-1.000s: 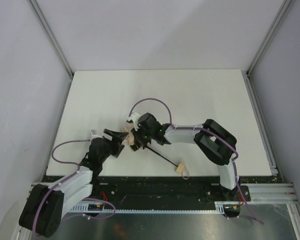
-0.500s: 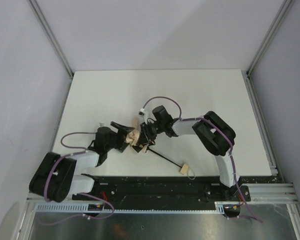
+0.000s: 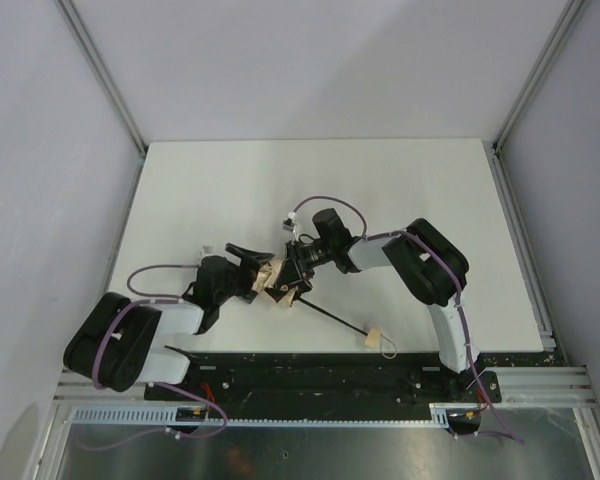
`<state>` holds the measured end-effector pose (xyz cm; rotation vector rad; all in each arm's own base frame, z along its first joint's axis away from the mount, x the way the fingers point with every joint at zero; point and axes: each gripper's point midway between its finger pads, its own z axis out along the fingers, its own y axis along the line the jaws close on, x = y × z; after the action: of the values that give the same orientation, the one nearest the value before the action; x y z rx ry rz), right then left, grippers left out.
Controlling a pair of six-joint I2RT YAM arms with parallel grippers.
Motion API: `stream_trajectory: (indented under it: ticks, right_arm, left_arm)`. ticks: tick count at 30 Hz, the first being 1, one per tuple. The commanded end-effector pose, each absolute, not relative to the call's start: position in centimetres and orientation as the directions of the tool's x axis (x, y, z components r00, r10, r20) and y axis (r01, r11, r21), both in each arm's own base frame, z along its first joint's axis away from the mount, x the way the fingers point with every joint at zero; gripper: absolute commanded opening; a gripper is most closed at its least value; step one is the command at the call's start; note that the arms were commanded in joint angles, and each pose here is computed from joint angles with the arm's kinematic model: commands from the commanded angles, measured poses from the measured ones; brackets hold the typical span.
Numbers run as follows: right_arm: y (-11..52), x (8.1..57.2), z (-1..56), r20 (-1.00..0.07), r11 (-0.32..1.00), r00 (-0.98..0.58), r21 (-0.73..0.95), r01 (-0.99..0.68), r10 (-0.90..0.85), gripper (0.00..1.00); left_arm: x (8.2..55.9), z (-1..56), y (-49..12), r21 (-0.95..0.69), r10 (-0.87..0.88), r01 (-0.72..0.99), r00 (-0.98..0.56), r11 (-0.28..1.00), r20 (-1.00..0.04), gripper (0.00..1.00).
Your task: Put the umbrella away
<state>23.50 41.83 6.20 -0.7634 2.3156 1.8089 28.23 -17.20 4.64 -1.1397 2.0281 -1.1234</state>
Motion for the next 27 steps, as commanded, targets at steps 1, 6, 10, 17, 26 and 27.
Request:
stream_trajectory:
  ticks: [1,6,10,17,26,27]
  right_arm:
    - [42.1,22.0,10.2,-0.432,0.018,-0.826,0.883,-0.469,-0.362,0.0]
    - [41.7,21.6,8.6,-0.398,0.073,-0.834,0.887,-0.457,-0.382,0.0]
    - [41.7,21.8,8.1,-0.383,0.092,-0.843,0.89,-0.446,-0.378,0.0]
    - [41.4,23.6,8.3,-0.445,0.212,-0.838,0.828,-0.52,-0.316,0.44]
    - [40.8,23.6,10.0,-0.715,0.38,-0.566,0.43,-0.819,-0.41,0.67]
    - [40.9,23.2,9.9,-0.73,0.379,-0.527,0.383,-0.843,-0.435,0.67]
  left_arm:
    - [27.6,1.5,-16.8,-0.791,-0.857,-0.486,-0.508,0.371,-0.09,0.92]
    - [28.5,3.8,-17.8,-0.831,-0.84,-0.404,-0.526,0.383,-0.132,0.61]
    - [28.1,5.1,-18.0,-0.854,-0.844,-0.366,-0.516,0.369,-0.144,0.33]
    - [27.3,6.8,-17.6,-0.887,-0.861,-0.33,-0.493,0.323,-0.13,0.03]
    - [27.0,7.2,-17.3,-0.885,-0.886,-0.387,-0.459,0.26,-0.06,0.0]
    - [26.9,7.0,-17.3,-0.876,-0.888,-0.409,-0.457,0.256,-0.047,0.0]
